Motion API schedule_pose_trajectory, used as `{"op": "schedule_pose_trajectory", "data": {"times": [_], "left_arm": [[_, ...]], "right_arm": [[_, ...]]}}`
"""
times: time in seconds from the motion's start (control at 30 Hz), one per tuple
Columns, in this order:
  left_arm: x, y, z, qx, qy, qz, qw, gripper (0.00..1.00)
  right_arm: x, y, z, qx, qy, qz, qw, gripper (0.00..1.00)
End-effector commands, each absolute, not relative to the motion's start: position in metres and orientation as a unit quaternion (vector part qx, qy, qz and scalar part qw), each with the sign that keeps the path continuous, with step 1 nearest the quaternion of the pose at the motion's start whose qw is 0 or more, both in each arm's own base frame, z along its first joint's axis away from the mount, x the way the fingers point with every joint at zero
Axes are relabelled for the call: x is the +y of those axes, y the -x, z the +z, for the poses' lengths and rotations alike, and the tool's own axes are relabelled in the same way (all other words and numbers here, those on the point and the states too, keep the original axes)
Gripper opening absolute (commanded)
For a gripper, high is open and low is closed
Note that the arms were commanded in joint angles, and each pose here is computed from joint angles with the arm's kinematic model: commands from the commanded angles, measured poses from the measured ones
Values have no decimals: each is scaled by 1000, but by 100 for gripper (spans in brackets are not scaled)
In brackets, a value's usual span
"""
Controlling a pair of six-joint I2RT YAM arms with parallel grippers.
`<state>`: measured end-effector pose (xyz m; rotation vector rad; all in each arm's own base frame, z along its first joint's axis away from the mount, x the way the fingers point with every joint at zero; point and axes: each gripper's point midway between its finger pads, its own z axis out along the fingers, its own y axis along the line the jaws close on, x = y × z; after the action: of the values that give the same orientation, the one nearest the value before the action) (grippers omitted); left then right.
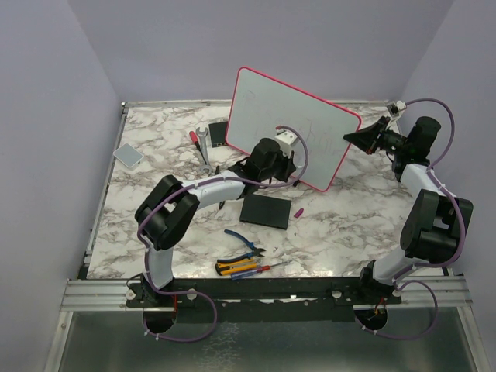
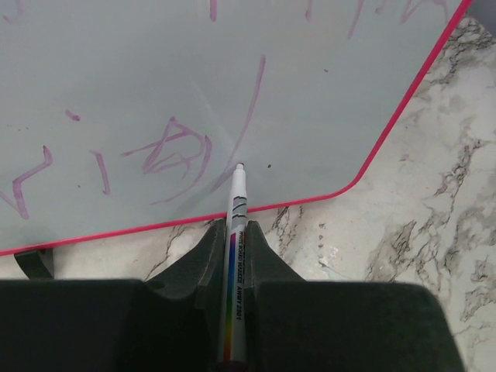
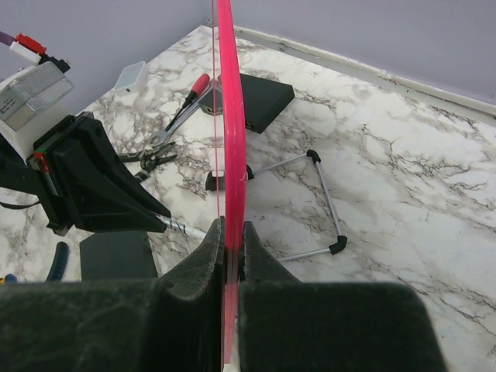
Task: Write a sentence on the whiteboard
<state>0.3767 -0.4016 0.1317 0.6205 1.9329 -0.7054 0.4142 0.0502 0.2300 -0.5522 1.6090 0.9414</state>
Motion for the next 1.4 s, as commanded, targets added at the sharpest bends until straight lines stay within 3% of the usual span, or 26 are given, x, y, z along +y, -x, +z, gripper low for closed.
{"op": "schedule_pose_trajectory", "data": {"times": [0.0,1.03,1.37], "left_arm": [[-416,-391,156,768,-247,-306,506,0],[-407,-372,106,798,-258,-282,466,0],[-419,-368,148,774,-253,-322,482,0]], "right_arm": [[59,-412,207,699,231,409,539,1],[60,-413,207,700,232,408,539,1],[59,-413,207,701,231,407,538,1]]}}
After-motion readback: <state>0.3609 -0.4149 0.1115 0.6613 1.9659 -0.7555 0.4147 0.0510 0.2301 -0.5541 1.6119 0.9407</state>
